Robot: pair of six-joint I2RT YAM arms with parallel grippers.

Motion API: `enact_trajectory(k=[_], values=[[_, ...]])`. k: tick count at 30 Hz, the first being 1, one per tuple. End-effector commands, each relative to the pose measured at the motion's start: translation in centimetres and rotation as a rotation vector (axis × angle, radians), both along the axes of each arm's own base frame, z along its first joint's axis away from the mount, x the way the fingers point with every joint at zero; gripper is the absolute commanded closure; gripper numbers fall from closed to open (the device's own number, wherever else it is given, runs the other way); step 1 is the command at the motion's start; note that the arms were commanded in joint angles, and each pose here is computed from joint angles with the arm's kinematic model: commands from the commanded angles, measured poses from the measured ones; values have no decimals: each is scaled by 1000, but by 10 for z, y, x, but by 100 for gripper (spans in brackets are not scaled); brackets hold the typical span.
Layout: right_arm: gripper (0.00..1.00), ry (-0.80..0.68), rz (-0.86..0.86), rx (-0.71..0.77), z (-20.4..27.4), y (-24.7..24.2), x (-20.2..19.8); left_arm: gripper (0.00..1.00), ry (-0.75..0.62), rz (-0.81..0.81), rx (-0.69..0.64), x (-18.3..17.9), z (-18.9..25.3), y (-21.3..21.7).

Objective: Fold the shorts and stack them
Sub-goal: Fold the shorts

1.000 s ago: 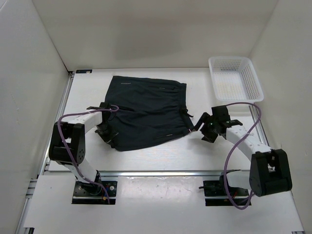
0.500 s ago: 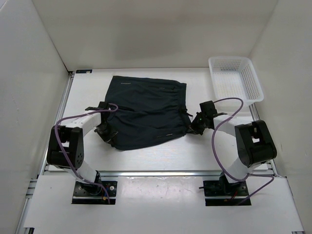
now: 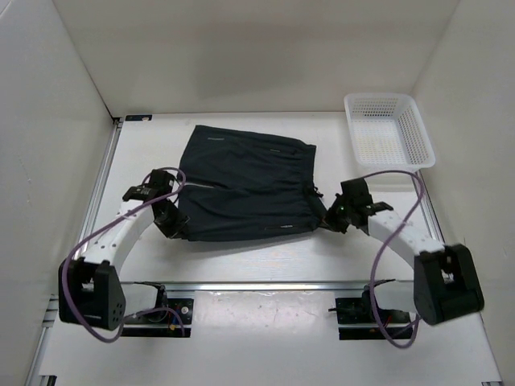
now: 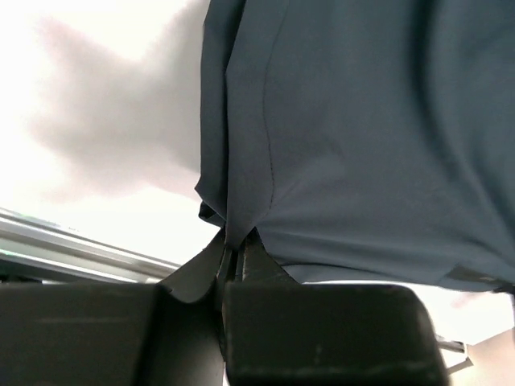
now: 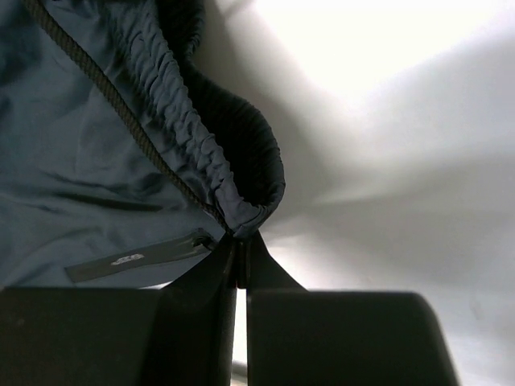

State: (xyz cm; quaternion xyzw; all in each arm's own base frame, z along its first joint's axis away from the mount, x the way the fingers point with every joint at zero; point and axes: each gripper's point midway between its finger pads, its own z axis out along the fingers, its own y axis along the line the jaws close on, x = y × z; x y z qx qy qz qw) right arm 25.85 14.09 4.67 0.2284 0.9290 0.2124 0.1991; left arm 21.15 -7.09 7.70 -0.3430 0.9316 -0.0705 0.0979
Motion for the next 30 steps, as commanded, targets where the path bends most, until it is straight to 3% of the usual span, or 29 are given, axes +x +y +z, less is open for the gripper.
enact_trajectory(k=[1,7,8,12,13,14,17,19,21,22,23,24,25,26,27,28,29,30], values=[[100,36,-15,-106,-7,-27,-31,90,-26,35,31,-15,14,10],[100,-14,-38,-128,30,-42,-55,90,-195,58,29,-11,74,15],[100,-42,-40,-118,40,-41,-54,90,-262,52,32,0,96,16],[100,-104,-71,-139,76,-44,-34,90,-318,16,98,44,132,21],[100,-114,-63,-142,81,-42,-29,90,-267,2,122,58,125,21],[100,-109,-68,-153,82,-42,-20,90,-333,-8,135,81,150,21],[100,-147,-82,-200,96,-42,13,90,-311,-20,194,131,150,26],[100,-163,-99,-226,106,-42,42,90,-392,-8,211,172,179,34],[100,-184,-116,-247,112,-44,64,90,-355,-29,211,215,159,31],[100,-191,-129,-245,116,-42,86,90,-445,-52,205,242,188,27],[100,-196,-144,-251,117,-44,98,90,-453,-72,203,258,188,24],[100,-200,-152,-258,118,-47,110,90,-394,-97,204,289,148,20],[100,-167,-157,-269,104,-48,123,90,-519,-121,197,318,180,15],[100,-199,-176,-266,118,-52,144,90,-541,-158,157,334,174,4],[100,-216,-190,-261,120,-54,161,90,-487,-163,143,355,130,4],[100,-164,-192,-277,97,-55,177,90,-569,-161,88,377,137,1],[91,-226,-191,-253,117,-52,206,82,-600,-172,52,391,130,-1],[75,-237,-176,-249,118,-48,221,66,-631,-164,17,402,125,-2]])
